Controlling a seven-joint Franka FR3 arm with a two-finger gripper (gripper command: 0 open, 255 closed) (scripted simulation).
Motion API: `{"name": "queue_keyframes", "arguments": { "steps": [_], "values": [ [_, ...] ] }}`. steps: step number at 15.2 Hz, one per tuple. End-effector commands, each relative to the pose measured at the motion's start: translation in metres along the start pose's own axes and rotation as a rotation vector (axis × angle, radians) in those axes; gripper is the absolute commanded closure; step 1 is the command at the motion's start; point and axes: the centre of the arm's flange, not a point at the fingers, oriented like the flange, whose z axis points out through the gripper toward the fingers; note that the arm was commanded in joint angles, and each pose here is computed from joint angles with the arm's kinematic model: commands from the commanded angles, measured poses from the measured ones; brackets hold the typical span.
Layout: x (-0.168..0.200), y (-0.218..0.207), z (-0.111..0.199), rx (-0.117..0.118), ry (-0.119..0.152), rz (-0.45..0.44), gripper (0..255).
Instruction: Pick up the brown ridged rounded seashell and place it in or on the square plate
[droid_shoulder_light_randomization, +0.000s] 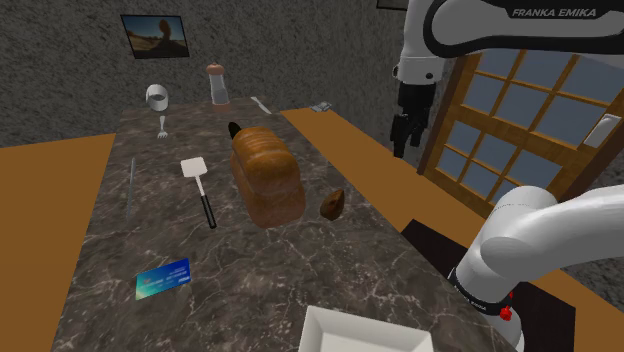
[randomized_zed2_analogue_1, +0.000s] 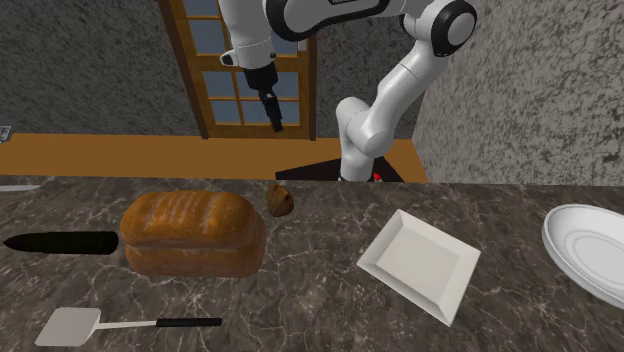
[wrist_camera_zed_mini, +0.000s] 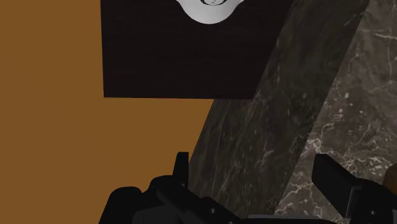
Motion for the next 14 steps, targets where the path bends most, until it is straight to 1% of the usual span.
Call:
{"name": "queue_keyframes", "arguments": {
  "steps": [1, 7, 14],
  "values": [
    [0.000, 0.000, 0.000, 0.000, 0.000, 0.000, 0],
    [0.010, -0.061, 0.020, 0.094, -0.037, 0.221, 0],
    [0.038, -0.130, 0.037, 0.203, -0.081, 0.479, 0]
  ]
}}
